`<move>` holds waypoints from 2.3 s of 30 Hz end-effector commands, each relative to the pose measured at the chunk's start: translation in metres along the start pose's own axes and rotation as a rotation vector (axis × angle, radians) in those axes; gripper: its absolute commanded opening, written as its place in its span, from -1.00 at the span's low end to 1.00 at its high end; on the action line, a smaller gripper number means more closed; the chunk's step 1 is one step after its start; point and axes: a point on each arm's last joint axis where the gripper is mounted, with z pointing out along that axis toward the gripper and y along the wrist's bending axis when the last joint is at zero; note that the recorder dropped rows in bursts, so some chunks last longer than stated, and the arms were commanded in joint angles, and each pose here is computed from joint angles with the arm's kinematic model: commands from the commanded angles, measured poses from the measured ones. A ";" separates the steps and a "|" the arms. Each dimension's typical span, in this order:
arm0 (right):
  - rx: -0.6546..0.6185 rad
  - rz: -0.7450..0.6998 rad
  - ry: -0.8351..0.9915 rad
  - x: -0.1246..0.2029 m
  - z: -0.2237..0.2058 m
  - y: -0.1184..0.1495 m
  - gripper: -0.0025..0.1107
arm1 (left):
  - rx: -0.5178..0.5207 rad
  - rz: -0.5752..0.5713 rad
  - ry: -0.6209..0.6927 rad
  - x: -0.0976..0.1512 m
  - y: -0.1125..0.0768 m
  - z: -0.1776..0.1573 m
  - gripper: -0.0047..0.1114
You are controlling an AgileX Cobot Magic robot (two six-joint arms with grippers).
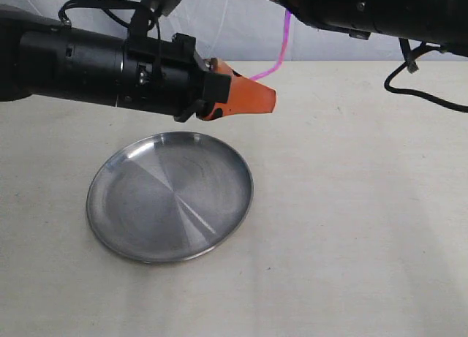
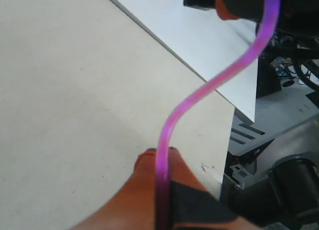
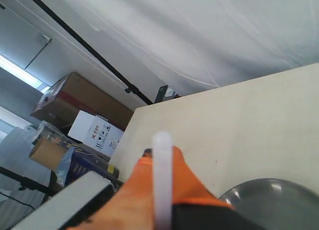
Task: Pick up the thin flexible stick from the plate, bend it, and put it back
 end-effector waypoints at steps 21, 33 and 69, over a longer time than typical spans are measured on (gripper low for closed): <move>0.002 -0.015 0.110 0.021 0.024 -0.013 -0.97 | 0.076 0.115 -0.119 -0.013 -0.027 0.000 -0.92; -0.004 -0.033 0.134 0.028 0.028 -0.011 -0.97 | 0.078 0.121 -0.119 -0.013 -0.028 0.000 -0.92; -0.037 -0.044 0.153 0.031 0.028 -0.007 -0.97 | 0.024 0.098 -0.057 -0.008 -0.022 0.001 -0.92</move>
